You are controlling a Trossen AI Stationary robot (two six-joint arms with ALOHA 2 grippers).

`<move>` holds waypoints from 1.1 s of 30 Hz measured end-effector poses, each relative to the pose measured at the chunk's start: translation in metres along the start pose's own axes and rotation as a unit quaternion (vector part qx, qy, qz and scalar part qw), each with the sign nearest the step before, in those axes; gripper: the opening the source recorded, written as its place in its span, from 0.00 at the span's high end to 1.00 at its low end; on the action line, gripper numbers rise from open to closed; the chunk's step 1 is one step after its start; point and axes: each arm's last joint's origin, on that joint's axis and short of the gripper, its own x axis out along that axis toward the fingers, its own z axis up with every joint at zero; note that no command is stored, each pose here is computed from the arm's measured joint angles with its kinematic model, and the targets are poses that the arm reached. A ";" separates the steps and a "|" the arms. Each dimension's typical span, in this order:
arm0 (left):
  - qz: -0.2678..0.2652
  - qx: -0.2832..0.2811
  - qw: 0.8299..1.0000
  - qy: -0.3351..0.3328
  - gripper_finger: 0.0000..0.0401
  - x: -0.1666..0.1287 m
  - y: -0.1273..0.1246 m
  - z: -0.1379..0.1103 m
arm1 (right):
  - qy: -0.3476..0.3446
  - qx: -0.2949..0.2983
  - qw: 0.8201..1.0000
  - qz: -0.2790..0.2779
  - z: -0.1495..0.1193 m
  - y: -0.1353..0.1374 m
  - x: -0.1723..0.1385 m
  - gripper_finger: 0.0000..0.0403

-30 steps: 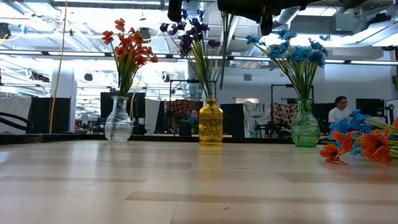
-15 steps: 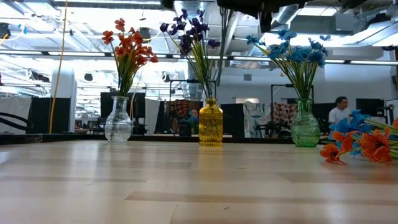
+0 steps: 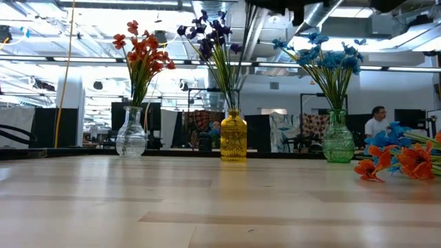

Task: Sort flowers into vase by color
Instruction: Put the left purple flower into the orange vase

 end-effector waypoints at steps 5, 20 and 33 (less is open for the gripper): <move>0.000 0.003 1.000 0.013 0.86 -0.009 0.005 -0.031 | 0.003 -0.009 1.000 -0.022 -0.004 -0.017 0.011 0.92; -0.005 -0.005 1.000 0.002 0.99 -0.019 0.012 -0.080 | -0.012 -0.042 0.996 -0.073 -0.007 -0.057 0.030 0.92; -0.005 -0.004 1.000 0.004 0.99 -0.019 0.012 -0.081 | -0.056 -0.091 0.990 -0.096 -0.042 -0.062 0.058 0.92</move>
